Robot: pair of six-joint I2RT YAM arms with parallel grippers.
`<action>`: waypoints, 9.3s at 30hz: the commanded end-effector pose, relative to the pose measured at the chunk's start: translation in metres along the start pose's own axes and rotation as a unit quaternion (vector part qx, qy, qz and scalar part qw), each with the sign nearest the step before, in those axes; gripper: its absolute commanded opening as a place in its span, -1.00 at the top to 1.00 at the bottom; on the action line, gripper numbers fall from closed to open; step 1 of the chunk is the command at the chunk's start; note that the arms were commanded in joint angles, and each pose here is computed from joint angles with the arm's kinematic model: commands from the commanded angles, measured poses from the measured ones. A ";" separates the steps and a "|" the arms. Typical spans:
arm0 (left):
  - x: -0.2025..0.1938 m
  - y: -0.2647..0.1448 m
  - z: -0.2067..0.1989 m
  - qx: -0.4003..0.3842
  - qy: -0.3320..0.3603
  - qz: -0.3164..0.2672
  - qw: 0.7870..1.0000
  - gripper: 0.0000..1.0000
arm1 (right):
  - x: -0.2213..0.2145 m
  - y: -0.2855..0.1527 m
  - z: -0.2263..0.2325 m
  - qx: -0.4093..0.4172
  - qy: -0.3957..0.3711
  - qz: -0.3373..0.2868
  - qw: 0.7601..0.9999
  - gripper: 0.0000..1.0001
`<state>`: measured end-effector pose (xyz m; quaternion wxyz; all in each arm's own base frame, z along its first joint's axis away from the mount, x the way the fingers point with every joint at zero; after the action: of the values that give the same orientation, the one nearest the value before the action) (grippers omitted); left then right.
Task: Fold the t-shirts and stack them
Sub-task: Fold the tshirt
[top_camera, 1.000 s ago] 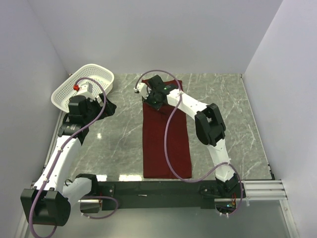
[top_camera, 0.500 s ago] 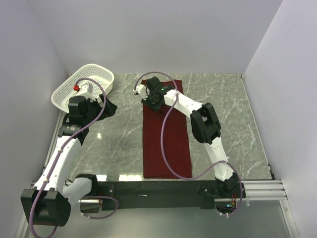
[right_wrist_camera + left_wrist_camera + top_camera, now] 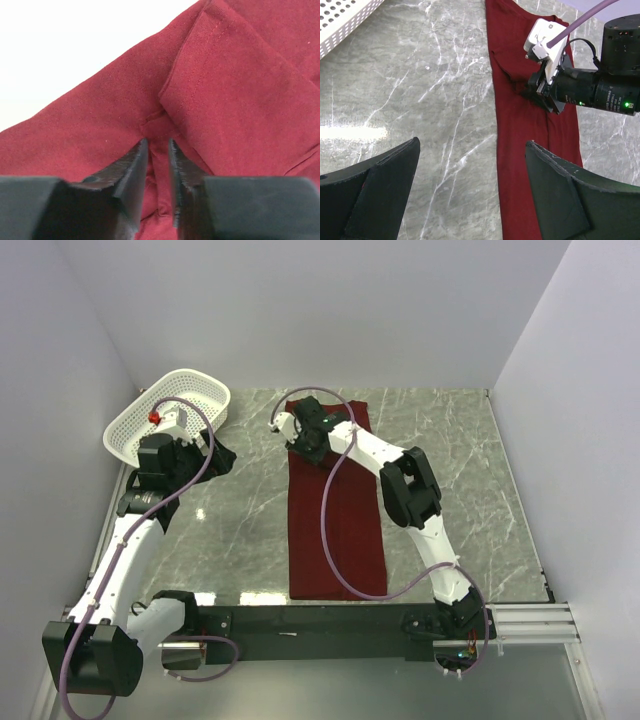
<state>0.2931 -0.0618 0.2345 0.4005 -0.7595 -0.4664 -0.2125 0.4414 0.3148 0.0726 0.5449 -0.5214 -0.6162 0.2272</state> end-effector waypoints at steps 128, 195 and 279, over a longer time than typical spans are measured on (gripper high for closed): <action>-0.311 -0.115 -0.053 -0.402 0.760 0.221 0.461 -0.75 | -0.189 -0.271 0.195 0.126 -0.222 -0.236 0.938 -0.01; -0.306 -0.049 0.006 -0.318 0.757 0.244 0.516 0.08 | -0.189 -0.209 0.265 0.255 -0.376 -0.239 0.859 -0.08; -0.309 -0.082 -0.016 -0.366 0.706 0.313 0.519 -0.06 | -0.183 -0.206 0.267 0.259 -0.385 -0.240 0.853 -0.08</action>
<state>0.0834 -0.2210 0.0681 0.3468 -0.5245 0.3323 -0.7030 0.0859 0.1459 0.0750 0.4275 -0.0750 -0.7877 0.4372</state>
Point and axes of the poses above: each gripper's point midway between its finger pads, its own y axis out along the fingers, its own z axis along the line the jaws close on, x = y × z, the point moved 4 cm from there along -y, back along the fingers, and after that the axes turned 10 degrees about -y, right-handed, at the moved point
